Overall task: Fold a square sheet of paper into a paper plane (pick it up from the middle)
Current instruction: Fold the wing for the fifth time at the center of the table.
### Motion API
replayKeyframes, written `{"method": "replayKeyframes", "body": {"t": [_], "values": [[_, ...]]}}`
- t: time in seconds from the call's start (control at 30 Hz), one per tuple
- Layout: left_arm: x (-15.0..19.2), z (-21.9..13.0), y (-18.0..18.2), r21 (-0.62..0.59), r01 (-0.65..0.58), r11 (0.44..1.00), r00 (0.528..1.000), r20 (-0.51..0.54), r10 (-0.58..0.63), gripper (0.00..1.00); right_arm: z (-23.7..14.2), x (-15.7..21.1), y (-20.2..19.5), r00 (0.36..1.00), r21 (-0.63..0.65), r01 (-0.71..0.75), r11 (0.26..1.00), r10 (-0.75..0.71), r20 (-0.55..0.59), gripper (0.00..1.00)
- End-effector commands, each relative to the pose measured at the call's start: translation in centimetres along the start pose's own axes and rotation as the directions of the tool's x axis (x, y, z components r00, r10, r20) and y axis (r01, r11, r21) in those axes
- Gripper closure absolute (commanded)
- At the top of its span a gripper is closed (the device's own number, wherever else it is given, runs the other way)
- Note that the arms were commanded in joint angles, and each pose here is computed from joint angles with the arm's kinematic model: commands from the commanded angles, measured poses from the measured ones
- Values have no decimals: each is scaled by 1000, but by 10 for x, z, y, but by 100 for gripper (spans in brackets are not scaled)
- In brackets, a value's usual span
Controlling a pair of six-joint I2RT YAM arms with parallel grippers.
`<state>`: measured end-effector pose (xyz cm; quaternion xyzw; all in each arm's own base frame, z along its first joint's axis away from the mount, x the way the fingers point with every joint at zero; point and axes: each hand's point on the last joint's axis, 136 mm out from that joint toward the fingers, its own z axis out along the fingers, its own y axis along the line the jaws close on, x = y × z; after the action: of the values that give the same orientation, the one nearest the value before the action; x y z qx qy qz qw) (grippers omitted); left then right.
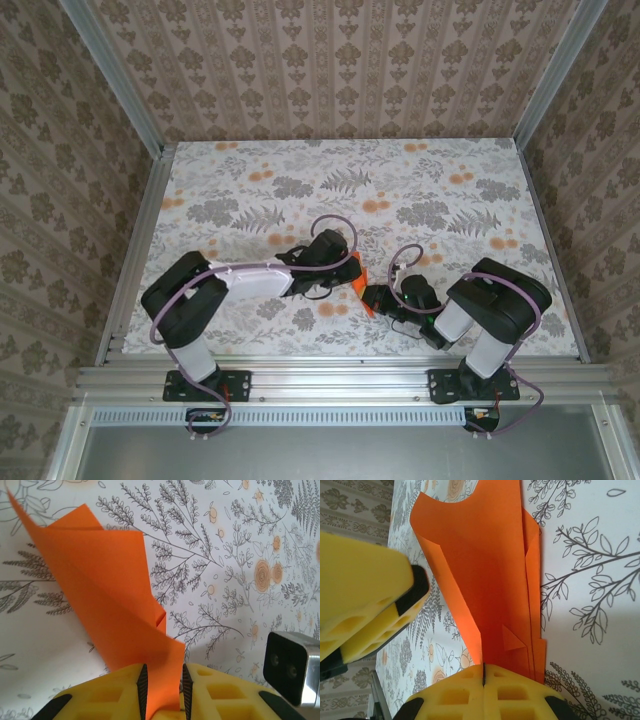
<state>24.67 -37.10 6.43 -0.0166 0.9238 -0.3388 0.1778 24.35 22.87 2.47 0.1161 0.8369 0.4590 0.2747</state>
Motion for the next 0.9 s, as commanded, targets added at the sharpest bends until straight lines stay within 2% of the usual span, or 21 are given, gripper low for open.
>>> {"method": "replayKeyframes", "body": {"t": [0.0,0.07,0.23,0.5,0.73,0.87], "values": [[-11,6,-10,19,-57,998,998,15,57,73,-4,10,-9,999,15,-34,999,35,-40,100],[-8,12,-6,5,-65,998,998,2,65,74,-5,10,-9,999,14,-35,999,35,-41,97],[-2,21,4,-16,-63,998,998,-16,62,74,-7,12,-12,998,37,-32,999,34,-51,82],[-2,24,1,-3,-74,997,997,-25,74,74,-15,20,-25,994,137,29,990,-14,-106,70],[0,26,1,-2,-75,997,997,-34,75,74,-36,9,-31,972,315,204,927,-154,-177,61],[1,29,1,2,-75,997,996,-43,75,74,-41,6,-22,958,314,256,914,-197,-207,56]]}}
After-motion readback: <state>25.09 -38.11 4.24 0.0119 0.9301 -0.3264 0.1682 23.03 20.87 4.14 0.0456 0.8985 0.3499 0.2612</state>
